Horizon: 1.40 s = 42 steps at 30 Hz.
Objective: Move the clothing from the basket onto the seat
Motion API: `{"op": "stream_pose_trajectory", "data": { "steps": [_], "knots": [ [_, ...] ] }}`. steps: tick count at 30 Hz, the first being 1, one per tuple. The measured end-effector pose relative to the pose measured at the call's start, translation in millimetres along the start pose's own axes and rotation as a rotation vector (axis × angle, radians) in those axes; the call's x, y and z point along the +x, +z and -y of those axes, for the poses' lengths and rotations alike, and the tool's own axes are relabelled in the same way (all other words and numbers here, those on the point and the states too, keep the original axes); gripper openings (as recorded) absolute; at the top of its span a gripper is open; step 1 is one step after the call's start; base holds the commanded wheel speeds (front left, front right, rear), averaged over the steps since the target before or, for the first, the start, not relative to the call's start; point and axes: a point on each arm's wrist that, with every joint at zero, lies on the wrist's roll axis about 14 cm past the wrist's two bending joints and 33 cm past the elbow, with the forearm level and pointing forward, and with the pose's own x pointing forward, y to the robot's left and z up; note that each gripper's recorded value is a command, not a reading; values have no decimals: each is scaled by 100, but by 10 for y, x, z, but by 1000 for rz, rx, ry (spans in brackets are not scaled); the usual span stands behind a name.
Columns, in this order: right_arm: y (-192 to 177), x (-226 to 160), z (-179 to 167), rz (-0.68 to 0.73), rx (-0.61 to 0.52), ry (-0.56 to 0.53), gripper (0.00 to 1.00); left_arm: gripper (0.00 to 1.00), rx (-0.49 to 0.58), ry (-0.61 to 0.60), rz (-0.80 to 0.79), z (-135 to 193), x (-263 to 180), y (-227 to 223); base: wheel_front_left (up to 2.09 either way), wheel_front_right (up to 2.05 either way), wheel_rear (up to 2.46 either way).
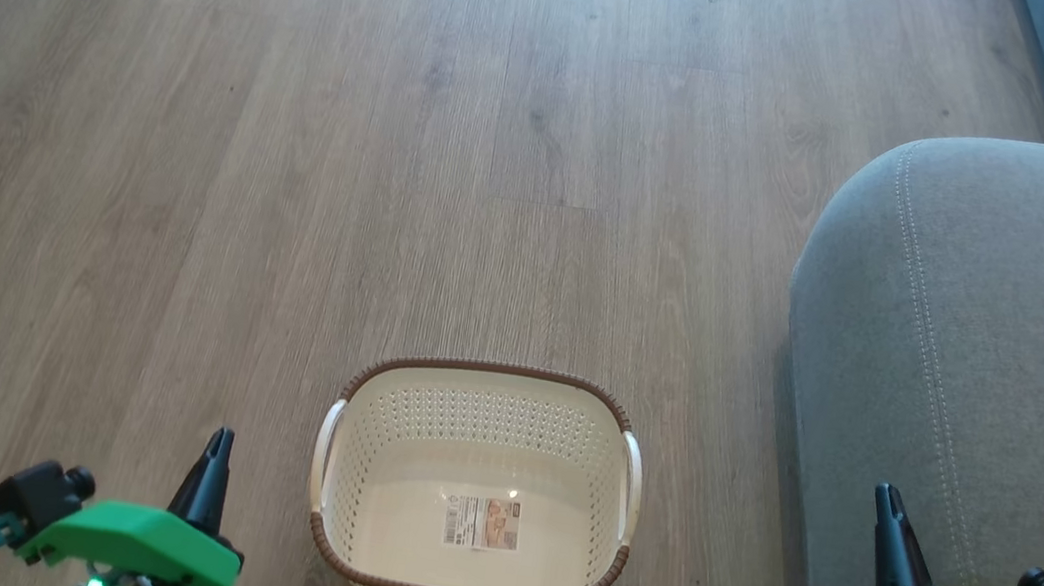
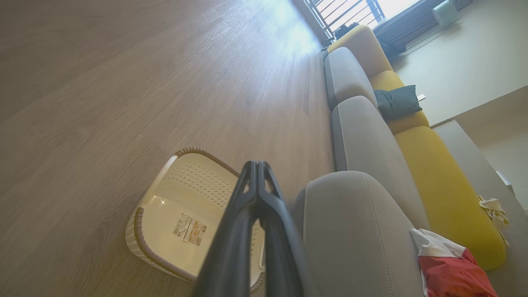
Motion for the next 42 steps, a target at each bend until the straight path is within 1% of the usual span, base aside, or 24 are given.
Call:
{"op": "stream_pose_trajectory", "data": {
  "steps": [19,30,42],
  "knots": [
    [99,38,22,15,207,-13,0,0,-197,-19,-7,55,64,67,0,0,0],
    [159,72,2,21,329,-5,0,0,-313,-45,0,127,125,151,0,0,0],
    [242,99,-7,36,460,5,0,0,-439,-56,-4,127,142,186,0,0,0]
  ]
}}
